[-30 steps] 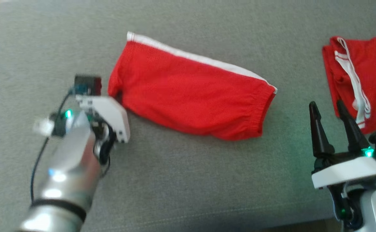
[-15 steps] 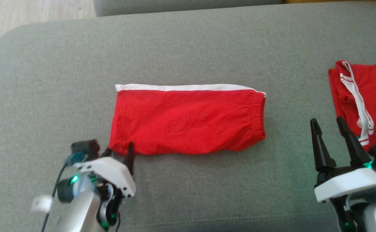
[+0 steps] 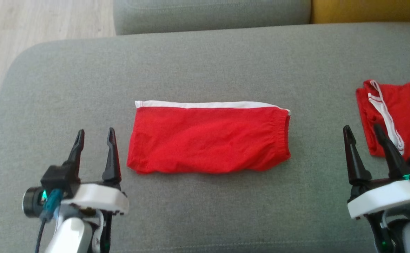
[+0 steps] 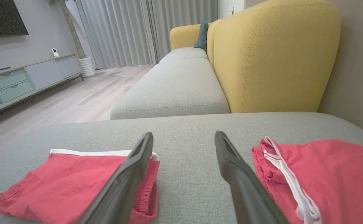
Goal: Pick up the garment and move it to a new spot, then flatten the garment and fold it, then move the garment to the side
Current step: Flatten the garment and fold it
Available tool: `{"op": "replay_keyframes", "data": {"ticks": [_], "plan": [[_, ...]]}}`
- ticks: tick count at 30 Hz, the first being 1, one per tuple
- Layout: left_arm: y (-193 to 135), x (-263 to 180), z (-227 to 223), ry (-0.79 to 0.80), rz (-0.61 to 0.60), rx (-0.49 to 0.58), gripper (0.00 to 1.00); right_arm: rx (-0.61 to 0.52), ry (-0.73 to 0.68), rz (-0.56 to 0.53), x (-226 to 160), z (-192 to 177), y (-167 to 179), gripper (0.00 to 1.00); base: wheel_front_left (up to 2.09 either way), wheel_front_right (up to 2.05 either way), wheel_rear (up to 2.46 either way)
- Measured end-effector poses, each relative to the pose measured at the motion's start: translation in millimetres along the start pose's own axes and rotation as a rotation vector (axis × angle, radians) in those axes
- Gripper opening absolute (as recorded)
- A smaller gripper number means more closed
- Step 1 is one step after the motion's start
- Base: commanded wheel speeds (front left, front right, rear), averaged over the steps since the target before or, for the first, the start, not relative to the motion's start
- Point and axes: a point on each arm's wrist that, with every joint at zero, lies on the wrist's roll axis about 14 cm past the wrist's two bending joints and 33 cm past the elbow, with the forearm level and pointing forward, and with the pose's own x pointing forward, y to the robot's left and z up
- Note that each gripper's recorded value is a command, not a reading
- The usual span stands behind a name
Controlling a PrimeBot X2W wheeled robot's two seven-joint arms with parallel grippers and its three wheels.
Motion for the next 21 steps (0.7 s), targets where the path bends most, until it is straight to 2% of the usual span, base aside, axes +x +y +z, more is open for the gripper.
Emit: {"op": "replay_keyframes", "data": {"ticks": [8, 21], "plan": [[0, -15, 4, -0.009, -0.007, 0.019, 1.00, 0.003, 0.031, -0.016, -15, -9, -3, 1.00, 0.00, 0.00, 0.00], [1, -15, 2, 0.005, -0.012, 0.041, 1.00, 0.000, 0.035, -0.019, -14, -10, -3, 1.00, 0.00, 0.00, 0.00]]}}
